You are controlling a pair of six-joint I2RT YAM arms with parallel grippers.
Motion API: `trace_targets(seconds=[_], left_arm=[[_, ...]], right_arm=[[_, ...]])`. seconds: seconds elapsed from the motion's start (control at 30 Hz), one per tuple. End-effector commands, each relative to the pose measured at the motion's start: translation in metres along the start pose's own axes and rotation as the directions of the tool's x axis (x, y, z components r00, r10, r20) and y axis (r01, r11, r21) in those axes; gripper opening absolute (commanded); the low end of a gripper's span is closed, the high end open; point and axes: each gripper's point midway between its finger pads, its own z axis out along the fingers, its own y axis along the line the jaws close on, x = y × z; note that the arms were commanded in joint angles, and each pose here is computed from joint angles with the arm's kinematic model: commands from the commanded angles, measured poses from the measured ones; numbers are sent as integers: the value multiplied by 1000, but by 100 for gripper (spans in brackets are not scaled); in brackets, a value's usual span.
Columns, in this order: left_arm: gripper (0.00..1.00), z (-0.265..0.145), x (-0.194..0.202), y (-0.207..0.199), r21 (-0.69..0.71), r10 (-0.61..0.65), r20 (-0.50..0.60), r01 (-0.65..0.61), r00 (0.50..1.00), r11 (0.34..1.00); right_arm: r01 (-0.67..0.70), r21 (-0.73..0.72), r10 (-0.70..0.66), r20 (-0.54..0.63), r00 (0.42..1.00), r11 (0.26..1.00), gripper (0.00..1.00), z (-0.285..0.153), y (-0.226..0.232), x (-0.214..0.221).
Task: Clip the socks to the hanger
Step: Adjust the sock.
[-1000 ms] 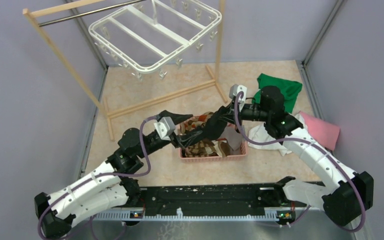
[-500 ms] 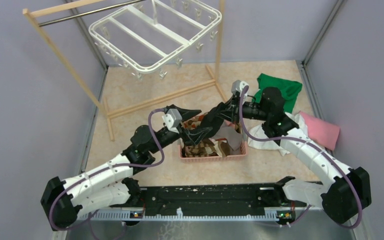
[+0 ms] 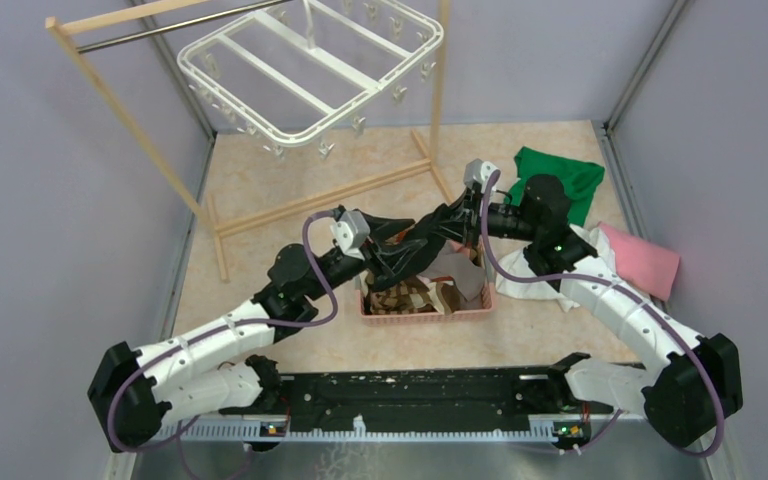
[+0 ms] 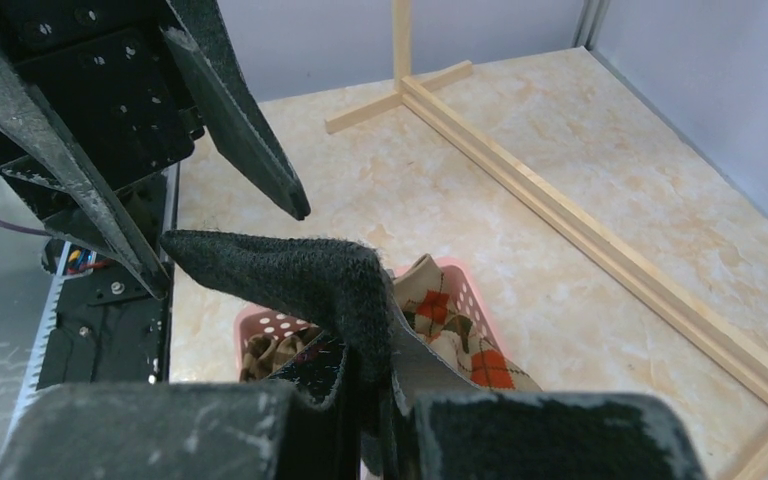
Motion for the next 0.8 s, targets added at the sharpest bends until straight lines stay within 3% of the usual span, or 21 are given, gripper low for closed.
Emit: trace_targets(seconds=[0.0, 0.2, 0.3, 0.47, 0.53, 0.6, 0.63, 0.77], left_arm=[[48, 10, -30, -9, 47, 16, 93, -21, 996, 999], [27, 13, -27, -11, 66, 19, 85, -25, 996, 997], [1, 12, -30, -11, 67, 38, 92, -44, 995, 997], [0, 4, -31, -3, 32, 141, 60, -144, 988, 989], [0, -2, -31, 2, 21, 231, 10, -231, 973, 973], [0, -9, -26, 7, 36, 338, -73, -336, 938, 941], [0, -12, -23, 11, 51, 390, -118, -387, 913, 921], [0, -23, -19, 25, 128, 546, -279, -533, 790, 836]], right_arm=[[32, -36, -31, 35, 999, 999, 0, 5, 7, -10], [37, -42, -36, 36, 999, 998, 0, 6, 8, -11], [36, -44, -34, 32, 999, 998, 0, 6, 8, -10], [53, -53, -53, 8, 999, 997, 1, 5, 9, -8], [60, -85, -63, -24, 998, 995, 23, 1, 17, -3], [100, -117, -106, -40, 994, 988, 55, -5, 24, -1], [115, -126, -121, -47, 992, 985, 66, -7, 27, -1], [147, -150, -154, -39, 987, 978, 78, -16, 36, -5]])
